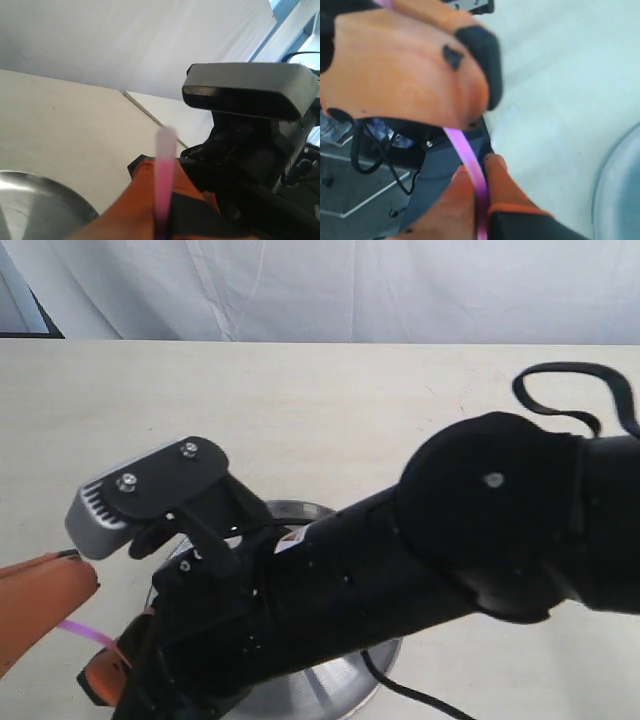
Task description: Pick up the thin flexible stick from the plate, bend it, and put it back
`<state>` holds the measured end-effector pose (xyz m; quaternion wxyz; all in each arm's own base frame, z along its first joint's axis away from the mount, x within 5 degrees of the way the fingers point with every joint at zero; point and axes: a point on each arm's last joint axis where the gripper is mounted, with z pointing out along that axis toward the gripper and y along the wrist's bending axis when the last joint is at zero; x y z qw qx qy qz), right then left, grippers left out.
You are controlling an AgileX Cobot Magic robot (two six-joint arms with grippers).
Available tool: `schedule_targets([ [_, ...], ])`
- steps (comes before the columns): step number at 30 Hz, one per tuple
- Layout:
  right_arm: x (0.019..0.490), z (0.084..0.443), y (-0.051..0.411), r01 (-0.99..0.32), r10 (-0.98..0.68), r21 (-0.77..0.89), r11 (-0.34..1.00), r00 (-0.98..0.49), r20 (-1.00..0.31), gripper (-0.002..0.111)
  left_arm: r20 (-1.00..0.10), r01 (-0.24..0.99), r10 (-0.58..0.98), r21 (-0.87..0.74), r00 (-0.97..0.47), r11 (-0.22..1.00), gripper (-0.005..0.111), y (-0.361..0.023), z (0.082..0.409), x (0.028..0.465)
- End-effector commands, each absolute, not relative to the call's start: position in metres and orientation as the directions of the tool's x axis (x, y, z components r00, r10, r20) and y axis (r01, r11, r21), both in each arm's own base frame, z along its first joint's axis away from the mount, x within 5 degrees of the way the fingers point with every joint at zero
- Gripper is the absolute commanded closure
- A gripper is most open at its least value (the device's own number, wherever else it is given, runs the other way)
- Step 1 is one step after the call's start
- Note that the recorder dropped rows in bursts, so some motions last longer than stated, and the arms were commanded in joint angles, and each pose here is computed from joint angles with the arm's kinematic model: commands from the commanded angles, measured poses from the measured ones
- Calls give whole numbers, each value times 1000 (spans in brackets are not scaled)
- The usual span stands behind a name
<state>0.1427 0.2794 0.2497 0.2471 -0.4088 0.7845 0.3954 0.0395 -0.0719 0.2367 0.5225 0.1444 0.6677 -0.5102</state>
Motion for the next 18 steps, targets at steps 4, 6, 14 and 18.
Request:
schedule_targets([
  [4, 142, 246, 250, -774, -359, 390, 498, -594, -720, 108, -900, 755, -267, -434, -344, 492, 106, -78, 256, 58],
  [6, 140, 244, 245, -750, -333, 399, 528, -615, -715, 108, -900, 766, -225, -436, -373, 473, 106, -83, 252, 63],
  [14, 131, 241, 234, -734, -313, 407, 544, -627, -713, 109, -906, 838, -136, -423, -401, 345, 106, -102, 250, 80],
  [18, 127, 241, 235, -748, -339, 415, 518, -625, -703, 109, -908, 840, -160, -420, -388, 344, 106, -104, 254, 88],
])
